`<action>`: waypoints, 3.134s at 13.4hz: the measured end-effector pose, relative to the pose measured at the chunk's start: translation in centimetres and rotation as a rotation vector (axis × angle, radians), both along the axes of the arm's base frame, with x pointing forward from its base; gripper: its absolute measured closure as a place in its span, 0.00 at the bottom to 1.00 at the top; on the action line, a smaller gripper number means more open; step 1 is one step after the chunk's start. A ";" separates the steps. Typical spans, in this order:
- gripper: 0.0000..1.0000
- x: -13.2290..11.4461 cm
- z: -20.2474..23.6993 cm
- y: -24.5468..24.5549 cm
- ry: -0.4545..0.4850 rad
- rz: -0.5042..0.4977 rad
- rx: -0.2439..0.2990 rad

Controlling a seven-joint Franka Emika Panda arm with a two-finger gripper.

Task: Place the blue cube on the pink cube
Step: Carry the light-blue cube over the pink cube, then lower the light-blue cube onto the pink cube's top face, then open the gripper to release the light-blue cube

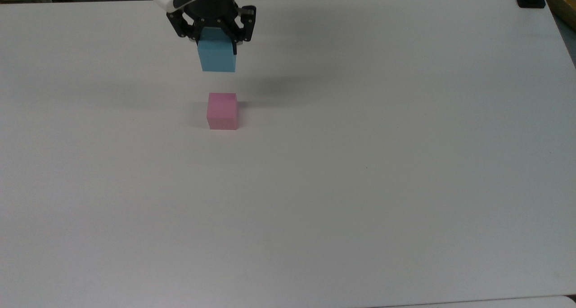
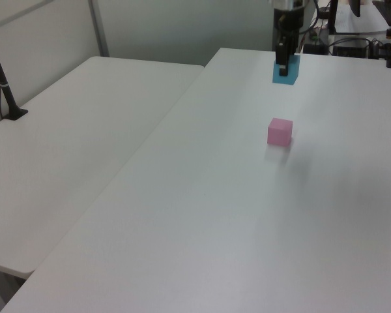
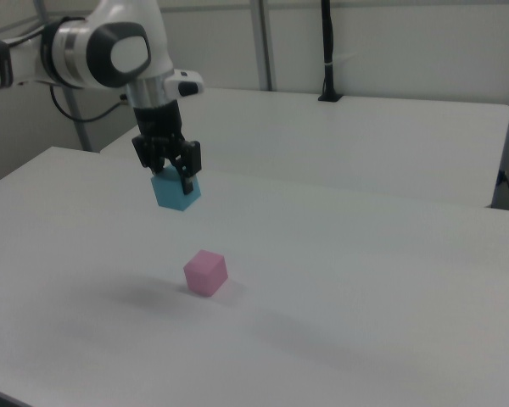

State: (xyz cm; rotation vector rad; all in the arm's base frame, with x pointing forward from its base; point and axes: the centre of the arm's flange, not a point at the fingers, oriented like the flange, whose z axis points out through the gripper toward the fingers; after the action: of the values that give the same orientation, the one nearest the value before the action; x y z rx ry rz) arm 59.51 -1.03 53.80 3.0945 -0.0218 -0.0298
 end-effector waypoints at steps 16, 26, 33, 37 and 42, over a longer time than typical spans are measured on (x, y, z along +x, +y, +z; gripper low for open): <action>0.40 0.7 -13.7 -2.3 0.003 0.019 -0.019; 0.40 0.6 -14.9 -2.1 -0.037 -0.080 -0.018; 0.13 0.4 -15.3 -1.9 -0.029 -0.081 -0.018; 0.00 0.3 -14.9 -1.9 -0.031 -0.084 -0.018; 0.00 -0.4 -10.1 -1.7 -0.028 -0.085 -0.021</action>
State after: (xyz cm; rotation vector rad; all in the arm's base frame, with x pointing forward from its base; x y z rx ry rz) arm 59.10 -2.72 43.65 3.0712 -0.1543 0.0106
